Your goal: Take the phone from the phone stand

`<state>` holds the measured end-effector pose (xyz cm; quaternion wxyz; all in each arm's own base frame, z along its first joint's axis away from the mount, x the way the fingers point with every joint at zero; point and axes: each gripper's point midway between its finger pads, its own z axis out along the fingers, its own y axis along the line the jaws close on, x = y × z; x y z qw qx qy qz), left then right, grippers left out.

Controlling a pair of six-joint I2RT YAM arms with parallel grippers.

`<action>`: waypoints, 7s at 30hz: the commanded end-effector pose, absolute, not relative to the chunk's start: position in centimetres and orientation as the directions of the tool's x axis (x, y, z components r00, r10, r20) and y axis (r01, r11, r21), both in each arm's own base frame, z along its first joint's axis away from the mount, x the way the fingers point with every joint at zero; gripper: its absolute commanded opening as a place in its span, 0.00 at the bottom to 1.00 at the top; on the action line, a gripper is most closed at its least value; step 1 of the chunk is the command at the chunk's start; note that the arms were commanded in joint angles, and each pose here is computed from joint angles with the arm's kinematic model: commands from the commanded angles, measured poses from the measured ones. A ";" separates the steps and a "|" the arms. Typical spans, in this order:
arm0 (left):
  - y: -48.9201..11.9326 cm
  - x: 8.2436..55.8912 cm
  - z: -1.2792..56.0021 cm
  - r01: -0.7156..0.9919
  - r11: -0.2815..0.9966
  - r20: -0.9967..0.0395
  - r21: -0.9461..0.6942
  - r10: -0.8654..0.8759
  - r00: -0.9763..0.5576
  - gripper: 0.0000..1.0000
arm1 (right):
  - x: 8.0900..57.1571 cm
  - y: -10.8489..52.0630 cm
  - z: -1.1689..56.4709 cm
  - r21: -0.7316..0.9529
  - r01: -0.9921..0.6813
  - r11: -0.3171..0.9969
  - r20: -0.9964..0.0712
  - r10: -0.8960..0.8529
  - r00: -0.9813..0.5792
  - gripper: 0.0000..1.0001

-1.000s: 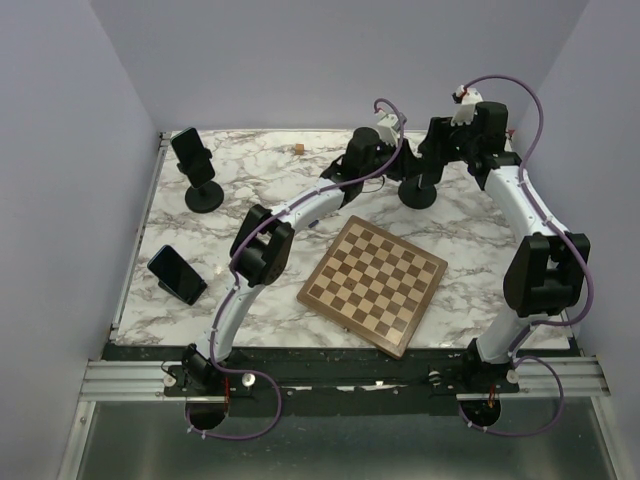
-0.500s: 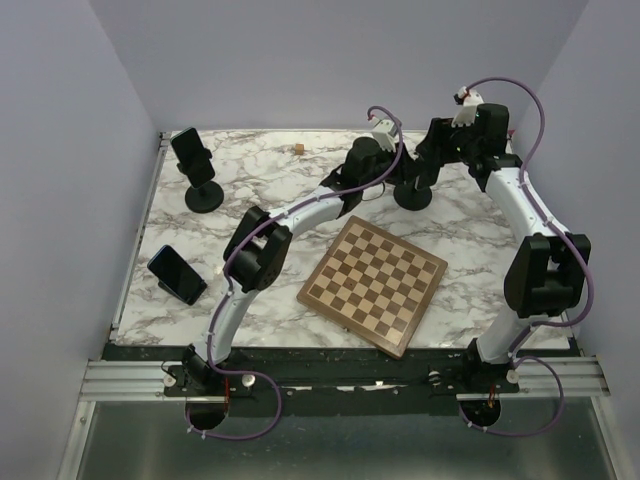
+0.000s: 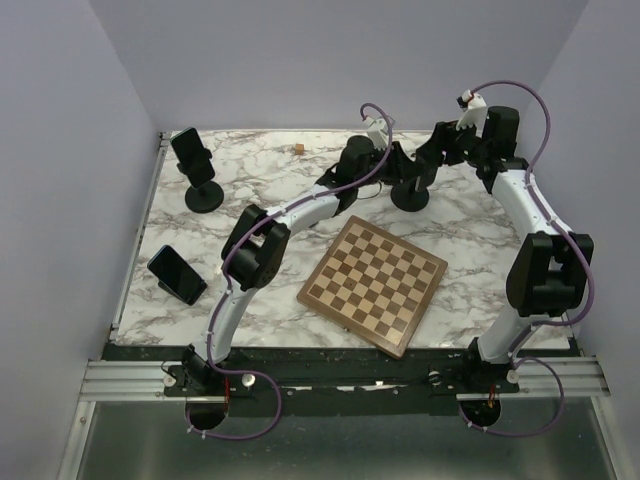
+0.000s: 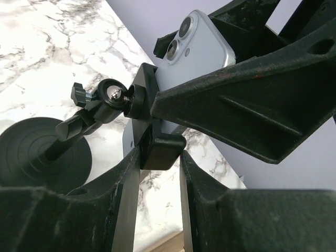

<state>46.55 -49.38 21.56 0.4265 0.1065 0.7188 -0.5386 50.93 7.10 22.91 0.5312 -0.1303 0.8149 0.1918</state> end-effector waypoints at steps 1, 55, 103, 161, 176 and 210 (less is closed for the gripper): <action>-47.6 47.5 18.1 0.474 0.429 -0.614 -0.769 -0.290 -0.734 0.00 | 50.9 3.9 20.4 0.121 -0.420 0.900 -0.904 -0.075 -0.421 0.01; -52.0 46.4 23.0 0.750 0.378 -0.838 -0.543 -0.181 -0.515 0.72 | 48.7 4.2 21.1 0.305 -0.156 0.939 -0.742 0.132 -0.657 0.01; -52.1 45.5 22.6 0.720 0.246 -0.761 -0.648 -0.248 -0.600 0.00 | 49.9 2.3 19.0 0.044 -0.206 0.978 -0.808 -0.087 -0.583 0.01; -50.6 45.3 24.2 0.811 0.381 -0.896 -0.444 -0.207 -0.394 0.63 | 46.9 4.6 21.4 0.290 -0.154 0.945 -0.743 0.121 -0.659 0.01; -52.5 45.1 23.0 0.814 0.352 -0.887 -0.462 -0.194 -0.419 0.50 | 47.1 5.0 21.8 0.288 -0.185 0.940 -0.749 0.101 -0.655 0.01; -52.4 44.9 20.0 0.740 0.391 -0.827 -0.547 -0.116 -0.550 0.00 | 48.5 4.2 23.2 0.226 -0.180 0.957 -0.821 0.088 -0.565 0.01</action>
